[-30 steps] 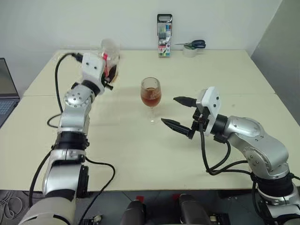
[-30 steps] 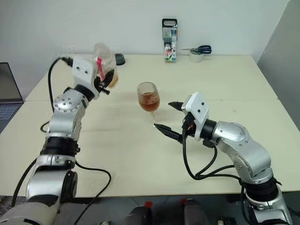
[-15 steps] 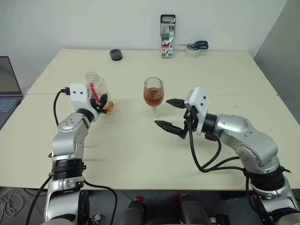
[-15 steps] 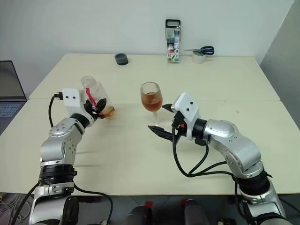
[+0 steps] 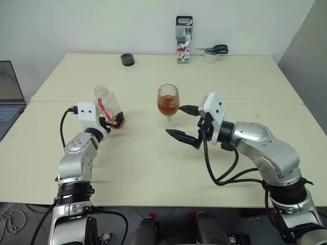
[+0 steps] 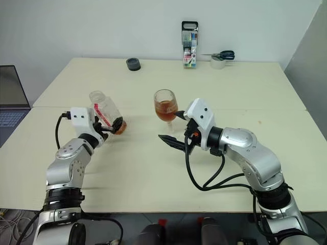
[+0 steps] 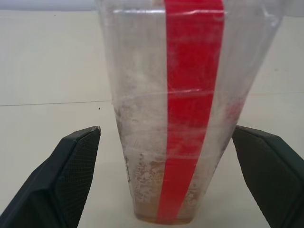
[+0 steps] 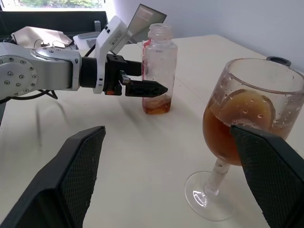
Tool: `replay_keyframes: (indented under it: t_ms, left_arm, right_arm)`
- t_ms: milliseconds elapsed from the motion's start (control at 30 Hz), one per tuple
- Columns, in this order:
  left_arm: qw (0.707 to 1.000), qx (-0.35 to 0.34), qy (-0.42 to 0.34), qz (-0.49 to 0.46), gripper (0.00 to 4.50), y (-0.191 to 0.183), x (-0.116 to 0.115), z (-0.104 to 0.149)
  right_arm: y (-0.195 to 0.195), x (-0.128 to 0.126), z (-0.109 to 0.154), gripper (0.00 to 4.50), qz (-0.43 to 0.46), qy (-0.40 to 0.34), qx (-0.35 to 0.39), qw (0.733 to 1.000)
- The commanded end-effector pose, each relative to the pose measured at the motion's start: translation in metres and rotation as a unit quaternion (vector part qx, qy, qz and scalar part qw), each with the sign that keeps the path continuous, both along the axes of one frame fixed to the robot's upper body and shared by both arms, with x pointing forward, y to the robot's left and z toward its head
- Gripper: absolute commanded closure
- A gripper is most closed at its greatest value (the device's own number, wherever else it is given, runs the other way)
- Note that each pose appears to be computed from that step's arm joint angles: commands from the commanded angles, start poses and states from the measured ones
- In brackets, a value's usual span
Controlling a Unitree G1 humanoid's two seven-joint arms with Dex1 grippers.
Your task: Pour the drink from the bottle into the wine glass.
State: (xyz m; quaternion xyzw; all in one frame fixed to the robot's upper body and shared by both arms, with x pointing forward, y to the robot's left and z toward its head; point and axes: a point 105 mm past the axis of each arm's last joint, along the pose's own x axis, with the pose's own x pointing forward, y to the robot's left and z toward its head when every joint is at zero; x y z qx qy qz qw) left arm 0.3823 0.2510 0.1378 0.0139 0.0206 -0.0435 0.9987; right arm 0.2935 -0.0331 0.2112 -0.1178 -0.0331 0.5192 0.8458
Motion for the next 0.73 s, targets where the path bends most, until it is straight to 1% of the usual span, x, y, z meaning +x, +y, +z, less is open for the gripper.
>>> replay_keyframes:
  t_ms: [33, 200, 333, 433, 533, 633, 733]
  left_arm:
    - [0.999, 0.021, -0.033, -0.010, 0.02, -0.004, -0.004, 0.015]
    - [0.998, 0.045, -0.039, -0.019, 0.02, -0.007, -0.010, 0.008]
    - [0.999, 0.026, -0.043, -0.001, 0.02, -0.006, -0.018, 0.005]
    - [0.999, 0.038, -0.036, 0.008, 0.02, -0.007, -0.033, 0.000]
    - [0.998, 0.043, -0.051, 0.005, 0.02, -0.011, -0.048, 0.000]
    - [0.998, 0.035, -0.050, 0.006, 0.02, -0.011, -0.056, -0.003]
    - [0.998, 0.029, -0.051, -0.001, 0.02, -0.014, -0.060, -0.004]
  right_arm:
    - [0.001, -0.003, 0.006, 0.00, 0.005, -0.016, 0.009, 1.000]
    - [-0.008, 0.005, -0.009, 0.00, -0.021, -0.024, 0.028, 0.999]
    - [-0.026, 0.011, -0.029, 0.00, -0.078, -0.030, 0.044, 0.995]
    - [-0.053, 0.019, -0.040, 0.00, -0.171, -0.028, 0.099, 0.980]
    - [-0.072, 0.021, -0.048, 0.00, -0.233, -0.022, 0.138, 0.962]
    - [-0.074, 0.017, -0.054, 0.00, -0.257, -0.024, 0.164, 0.952]
    - [-0.068, 0.016, -0.060, 0.00, -0.255, -0.012, 0.170, 0.952]
